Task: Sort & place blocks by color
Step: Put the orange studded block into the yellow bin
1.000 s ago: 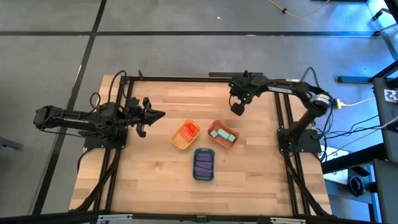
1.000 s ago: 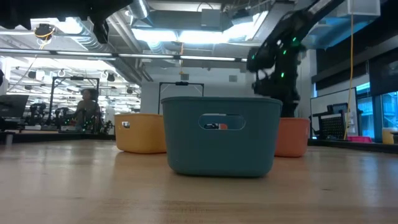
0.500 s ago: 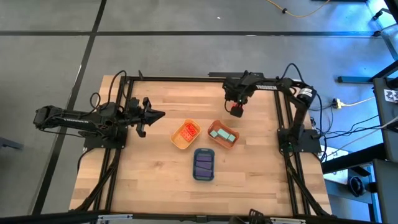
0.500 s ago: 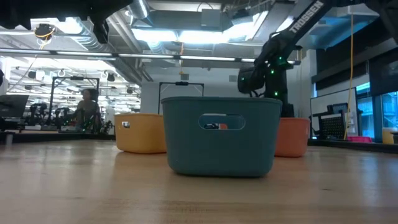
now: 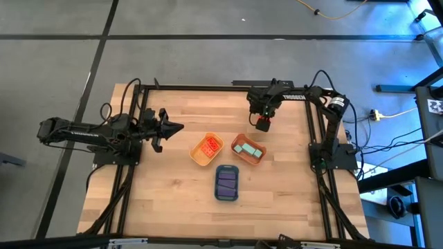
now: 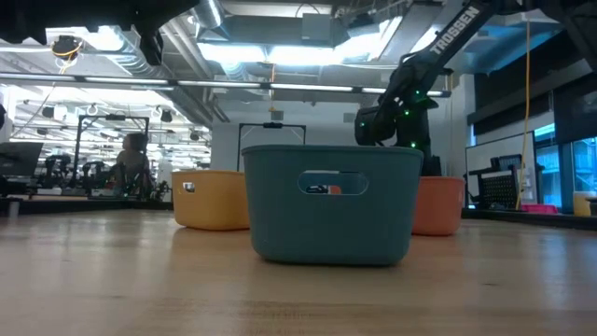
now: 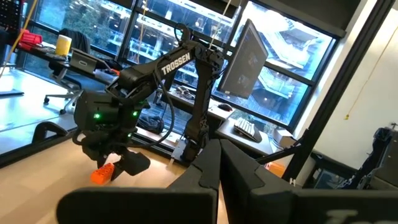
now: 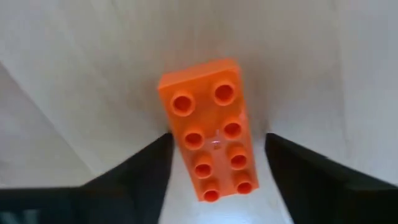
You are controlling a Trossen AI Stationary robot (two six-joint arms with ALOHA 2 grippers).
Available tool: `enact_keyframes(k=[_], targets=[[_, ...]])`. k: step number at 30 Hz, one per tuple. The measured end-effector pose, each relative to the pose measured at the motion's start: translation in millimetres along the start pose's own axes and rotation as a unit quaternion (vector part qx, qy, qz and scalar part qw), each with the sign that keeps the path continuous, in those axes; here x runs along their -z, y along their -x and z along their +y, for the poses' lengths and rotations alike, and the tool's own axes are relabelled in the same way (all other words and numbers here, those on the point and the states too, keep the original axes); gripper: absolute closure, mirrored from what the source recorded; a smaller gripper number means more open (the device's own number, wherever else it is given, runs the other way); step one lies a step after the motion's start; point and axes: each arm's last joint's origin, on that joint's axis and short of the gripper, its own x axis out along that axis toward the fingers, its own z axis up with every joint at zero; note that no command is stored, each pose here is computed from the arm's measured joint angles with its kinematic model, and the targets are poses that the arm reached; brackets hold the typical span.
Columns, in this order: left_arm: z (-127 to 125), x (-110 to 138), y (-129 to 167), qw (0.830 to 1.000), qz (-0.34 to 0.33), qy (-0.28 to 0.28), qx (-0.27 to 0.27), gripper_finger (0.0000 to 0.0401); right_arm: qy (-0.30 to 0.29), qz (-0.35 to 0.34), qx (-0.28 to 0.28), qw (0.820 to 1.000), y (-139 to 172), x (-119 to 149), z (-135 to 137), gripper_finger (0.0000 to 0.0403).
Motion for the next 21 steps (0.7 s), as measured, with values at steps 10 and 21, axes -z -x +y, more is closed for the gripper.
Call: enact_keyframes(k=[10, 21], targets=[[0, 0, 0, 1.0, 0.0, 0.001, 0.0, 0.0401, -0.036, 0.031, -0.037, 0.998, 1, 44, 12, 0.0262], [1, 0, 0, 1.0, -0.007, 0.0, -0.016, 0.04, -0.105, -0.161, -0.061, 0.979, 57, 95, 60, 0.0262]])
